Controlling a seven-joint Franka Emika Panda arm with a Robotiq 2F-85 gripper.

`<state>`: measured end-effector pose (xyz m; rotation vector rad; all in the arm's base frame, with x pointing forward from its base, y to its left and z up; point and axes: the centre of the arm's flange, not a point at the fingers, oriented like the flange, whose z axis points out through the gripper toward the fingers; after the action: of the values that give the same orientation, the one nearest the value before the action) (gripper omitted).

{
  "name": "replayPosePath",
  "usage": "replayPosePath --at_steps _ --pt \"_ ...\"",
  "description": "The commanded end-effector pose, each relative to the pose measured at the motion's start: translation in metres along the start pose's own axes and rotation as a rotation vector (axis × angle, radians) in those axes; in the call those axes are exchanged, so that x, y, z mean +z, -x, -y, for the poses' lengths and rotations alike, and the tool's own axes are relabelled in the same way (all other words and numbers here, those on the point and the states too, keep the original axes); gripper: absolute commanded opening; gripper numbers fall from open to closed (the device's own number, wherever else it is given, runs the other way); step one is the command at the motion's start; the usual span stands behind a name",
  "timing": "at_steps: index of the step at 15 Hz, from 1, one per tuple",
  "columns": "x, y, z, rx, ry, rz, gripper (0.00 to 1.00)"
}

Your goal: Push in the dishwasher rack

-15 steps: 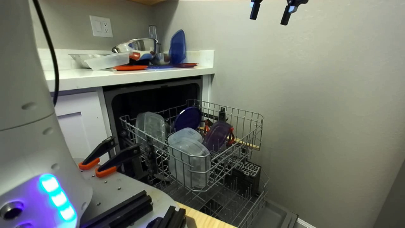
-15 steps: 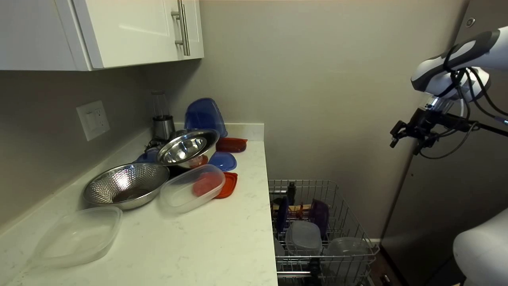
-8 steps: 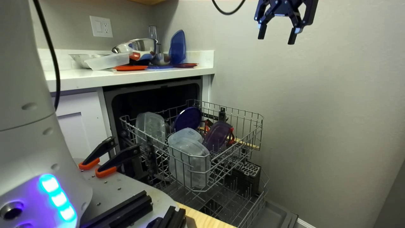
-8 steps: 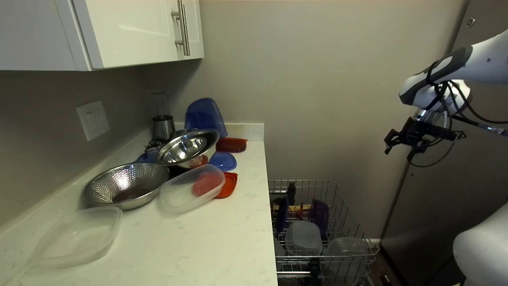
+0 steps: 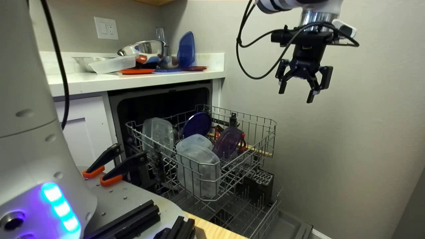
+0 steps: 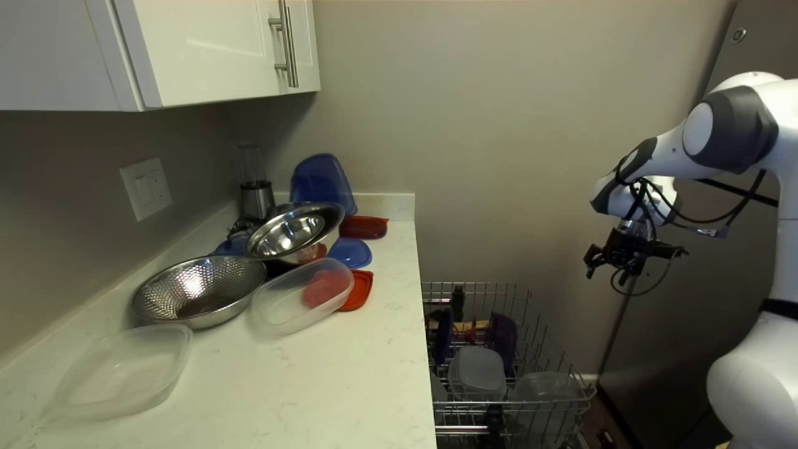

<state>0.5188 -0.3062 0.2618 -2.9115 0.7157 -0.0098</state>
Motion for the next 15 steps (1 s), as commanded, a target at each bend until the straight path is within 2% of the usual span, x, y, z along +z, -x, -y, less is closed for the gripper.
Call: replayPosePath --at_steps 1,6,8,11,15 --pt "0.043 -0.036 -0.013 -0.038 0.010 0.043 1.00" --pt "0.096 -0.060 -0.026 -0.042 0.034 0.047 1.00" --pt "0.114 -0.070 -0.027 -0.039 0.030 0.023 1.00" --pt "0.141 -0.086 -0.023 -0.040 0.039 -0.029 1.00" --pt "0.171 -0.093 -0.009 -0.075 0.050 -0.041 1.00"
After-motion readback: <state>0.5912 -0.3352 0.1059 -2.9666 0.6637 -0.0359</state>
